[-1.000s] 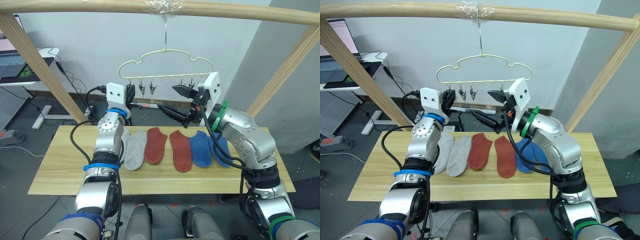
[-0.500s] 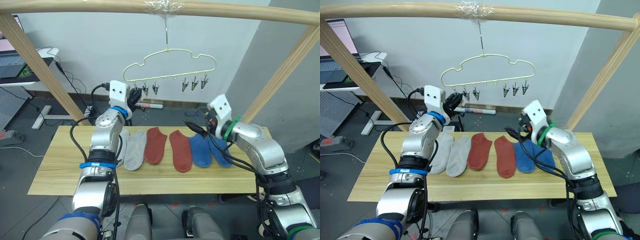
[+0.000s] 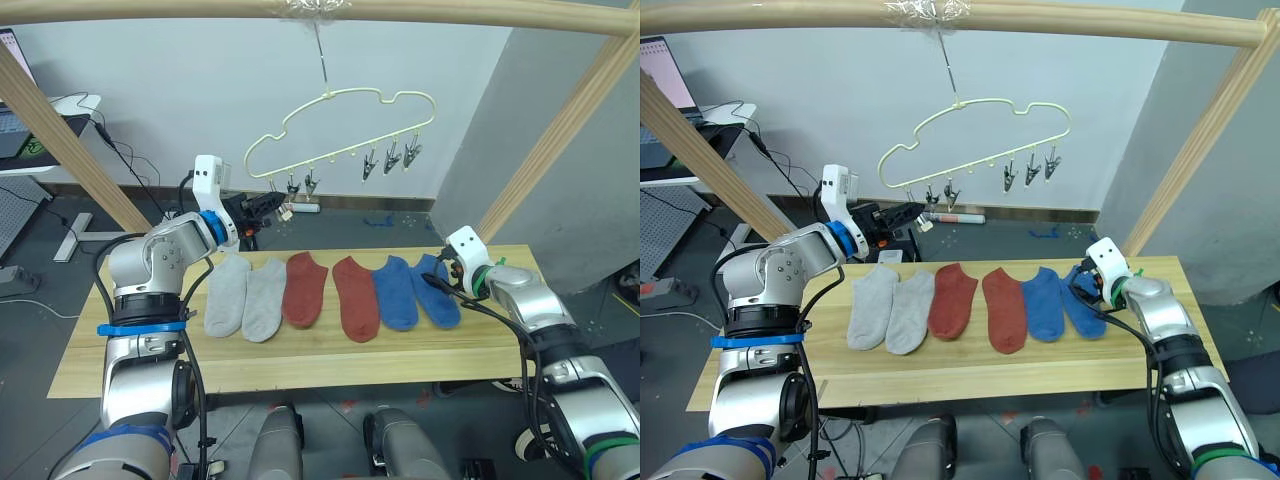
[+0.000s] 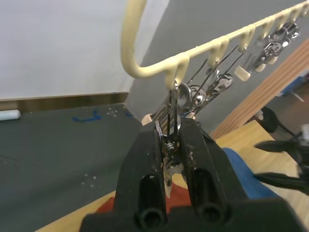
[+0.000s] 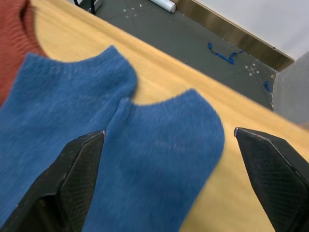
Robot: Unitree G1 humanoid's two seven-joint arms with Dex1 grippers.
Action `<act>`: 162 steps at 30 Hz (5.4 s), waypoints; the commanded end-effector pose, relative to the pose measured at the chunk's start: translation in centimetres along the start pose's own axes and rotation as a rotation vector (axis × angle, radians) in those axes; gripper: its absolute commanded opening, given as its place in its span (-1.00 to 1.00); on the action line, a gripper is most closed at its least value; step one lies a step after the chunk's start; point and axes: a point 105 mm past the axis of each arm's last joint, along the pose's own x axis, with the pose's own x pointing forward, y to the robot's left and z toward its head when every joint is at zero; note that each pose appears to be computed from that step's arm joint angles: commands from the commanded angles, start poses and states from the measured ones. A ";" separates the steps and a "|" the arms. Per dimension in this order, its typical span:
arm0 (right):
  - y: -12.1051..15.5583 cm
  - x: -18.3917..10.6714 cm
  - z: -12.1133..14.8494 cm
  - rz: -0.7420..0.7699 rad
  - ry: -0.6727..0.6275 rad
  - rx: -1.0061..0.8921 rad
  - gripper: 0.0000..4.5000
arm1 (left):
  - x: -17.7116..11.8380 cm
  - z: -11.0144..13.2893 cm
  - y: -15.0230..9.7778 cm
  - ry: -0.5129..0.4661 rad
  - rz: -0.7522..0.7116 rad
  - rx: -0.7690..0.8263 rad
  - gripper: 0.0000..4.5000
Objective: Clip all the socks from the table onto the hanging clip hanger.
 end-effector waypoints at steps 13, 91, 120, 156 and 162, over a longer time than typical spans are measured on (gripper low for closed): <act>0.4 2.1 -2.1 -0.038 0.093 0.060 1.00 | -0.4 -0.6 -1.5 -0.010 -0.034 0.010 -0.91; 19.0 -4.8 19.3 0.183 -0.665 -0.360 -0.98 | -1.0 1.7 -4.4 -0.136 -0.126 -0.357 -0.91; 22.8 -4.7 17.7 0.558 -0.525 0.167 -0.33 | -4.6 -0.6 -1.8 -0.048 0.076 -0.034 1.00; 7.3 -7.1 7.9 0.046 -0.552 0.111 0.86 | -3.2 -2.9 -3.6 -0.291 0.148 0.476 0.82; 7.7 -7.8 8.9 0.077 -0.591 0.089 0.86 | -2.7 -2.9 -4.0 -0.307 0.145 0.522 0.03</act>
